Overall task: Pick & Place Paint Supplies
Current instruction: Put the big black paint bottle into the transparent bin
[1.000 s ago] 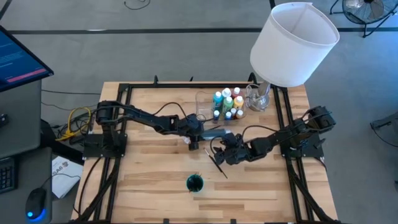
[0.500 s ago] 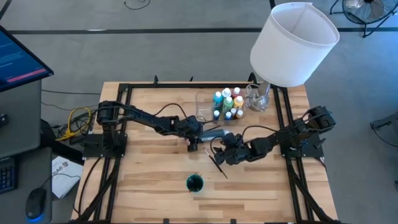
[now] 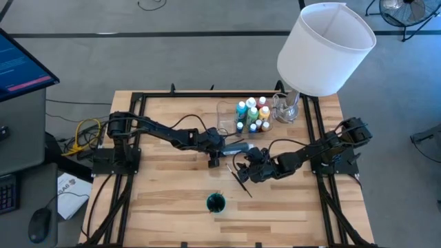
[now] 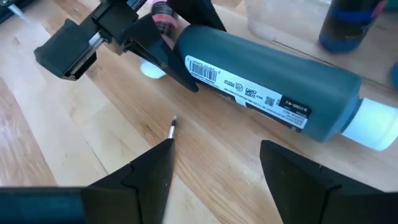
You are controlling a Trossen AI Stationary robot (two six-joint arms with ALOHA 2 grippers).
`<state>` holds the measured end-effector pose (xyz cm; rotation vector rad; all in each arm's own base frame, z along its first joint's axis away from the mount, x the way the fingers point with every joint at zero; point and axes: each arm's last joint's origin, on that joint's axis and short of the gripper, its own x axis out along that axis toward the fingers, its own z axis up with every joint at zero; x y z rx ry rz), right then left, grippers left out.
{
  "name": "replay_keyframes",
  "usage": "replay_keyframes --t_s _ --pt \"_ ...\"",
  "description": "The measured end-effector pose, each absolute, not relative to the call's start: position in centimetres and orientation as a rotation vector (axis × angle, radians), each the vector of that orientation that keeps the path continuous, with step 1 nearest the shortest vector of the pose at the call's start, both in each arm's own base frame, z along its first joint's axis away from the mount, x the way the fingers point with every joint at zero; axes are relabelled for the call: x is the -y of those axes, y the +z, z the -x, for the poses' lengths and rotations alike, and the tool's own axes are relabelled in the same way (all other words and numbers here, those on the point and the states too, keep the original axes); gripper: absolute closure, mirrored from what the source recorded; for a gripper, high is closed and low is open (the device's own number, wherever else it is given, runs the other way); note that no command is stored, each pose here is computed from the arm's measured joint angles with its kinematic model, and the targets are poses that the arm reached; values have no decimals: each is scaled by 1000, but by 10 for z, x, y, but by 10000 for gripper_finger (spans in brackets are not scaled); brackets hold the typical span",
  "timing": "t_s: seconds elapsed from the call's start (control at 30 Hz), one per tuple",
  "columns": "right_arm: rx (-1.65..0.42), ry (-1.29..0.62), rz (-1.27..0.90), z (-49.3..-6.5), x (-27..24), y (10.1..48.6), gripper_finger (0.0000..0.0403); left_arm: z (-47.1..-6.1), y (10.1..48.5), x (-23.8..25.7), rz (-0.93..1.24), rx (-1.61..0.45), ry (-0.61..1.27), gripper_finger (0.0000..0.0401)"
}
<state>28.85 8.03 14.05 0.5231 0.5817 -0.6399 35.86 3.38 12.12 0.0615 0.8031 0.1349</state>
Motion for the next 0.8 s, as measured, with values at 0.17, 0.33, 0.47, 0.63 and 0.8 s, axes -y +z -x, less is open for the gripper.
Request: replay_keyframes --t_s 0.17,0.33,0.47,0.63,0.8 --pt "-514 -646 -450 -285 -87 152 173 -359 121 -30 -46 -801 139 285" --pt "-338 -654 -310 -266 -113 181 173 -355 125 -25 -48 -791 127 287" --pt "-196 -680 -245 -246 -135 200 173 -347 137 -23 -45 -757 123 288" --pt "-102 -688 -233 -230 -149 212 173 -330 167 -21 -31 -643 130 288" --pt "-7 -742 -274 -231 -151 219 173 -301 197 -16 -25 -490 119 288"
